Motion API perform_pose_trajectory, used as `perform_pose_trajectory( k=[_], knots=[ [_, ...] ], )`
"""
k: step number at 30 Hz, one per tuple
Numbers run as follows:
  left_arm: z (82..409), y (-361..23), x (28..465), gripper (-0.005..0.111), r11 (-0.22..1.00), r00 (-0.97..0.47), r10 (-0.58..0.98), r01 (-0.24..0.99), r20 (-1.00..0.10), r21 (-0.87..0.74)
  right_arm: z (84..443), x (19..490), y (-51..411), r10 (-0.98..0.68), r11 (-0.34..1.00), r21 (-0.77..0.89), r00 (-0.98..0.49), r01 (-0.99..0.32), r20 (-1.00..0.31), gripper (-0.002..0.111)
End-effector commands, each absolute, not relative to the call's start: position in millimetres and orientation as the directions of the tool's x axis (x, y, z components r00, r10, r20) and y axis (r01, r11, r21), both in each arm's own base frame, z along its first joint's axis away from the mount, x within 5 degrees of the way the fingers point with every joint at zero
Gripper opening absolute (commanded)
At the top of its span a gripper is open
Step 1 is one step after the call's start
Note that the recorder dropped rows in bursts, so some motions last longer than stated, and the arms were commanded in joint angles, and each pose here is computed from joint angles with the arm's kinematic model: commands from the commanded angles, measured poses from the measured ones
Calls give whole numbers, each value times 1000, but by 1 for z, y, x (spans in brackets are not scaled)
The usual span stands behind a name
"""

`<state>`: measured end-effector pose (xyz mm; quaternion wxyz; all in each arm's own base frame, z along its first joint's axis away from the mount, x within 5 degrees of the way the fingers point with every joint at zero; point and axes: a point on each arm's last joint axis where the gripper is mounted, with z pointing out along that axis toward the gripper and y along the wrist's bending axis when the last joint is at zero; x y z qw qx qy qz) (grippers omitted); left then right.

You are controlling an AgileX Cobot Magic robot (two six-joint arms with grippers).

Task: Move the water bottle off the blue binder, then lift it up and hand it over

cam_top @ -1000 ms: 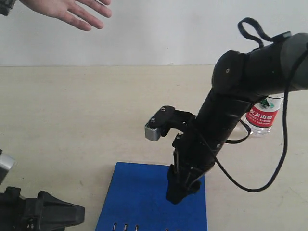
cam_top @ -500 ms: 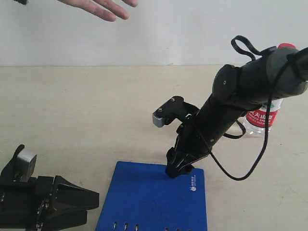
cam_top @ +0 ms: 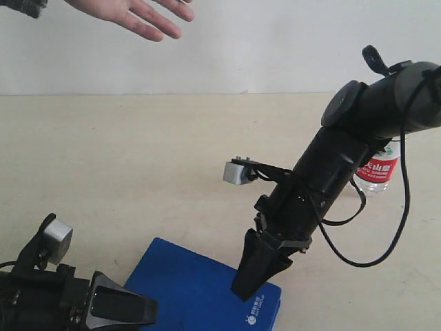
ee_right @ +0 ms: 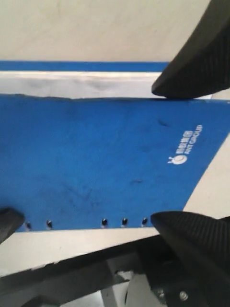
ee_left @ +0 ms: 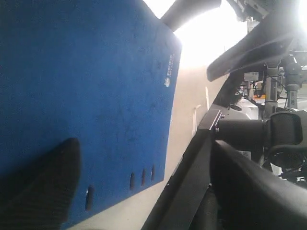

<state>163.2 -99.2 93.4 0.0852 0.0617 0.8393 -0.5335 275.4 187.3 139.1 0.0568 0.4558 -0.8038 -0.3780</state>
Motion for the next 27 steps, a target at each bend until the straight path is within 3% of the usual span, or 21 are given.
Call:
perform_pose_trajectory(
  k=[1,5,10,17,27],
  knots=[
    [94,-101,163,71,408,-971,26,226,-236,-885,147,276,192,-745,281,696,-607,-661,-275,60],
    [93,-101,164,71,413,-971,28,227,-238,-882,149,277,196,-712,287,718,-643,-634,-283,55],
    [98,-103,169,71,373,-966,19,247,-259,-894,150,274,201,-706,287,729,-651,-622,-278,29],
    [106,-106,192,71,344,-939,12,327,-344,-880,150,268,211,-726,246,728,-619,-640,-299,30],
    [106,-107,194,71,339,-931,17,349,-366,-873,151,255,227,-757,189,725,-568,-663,-323,30]
  ],
)
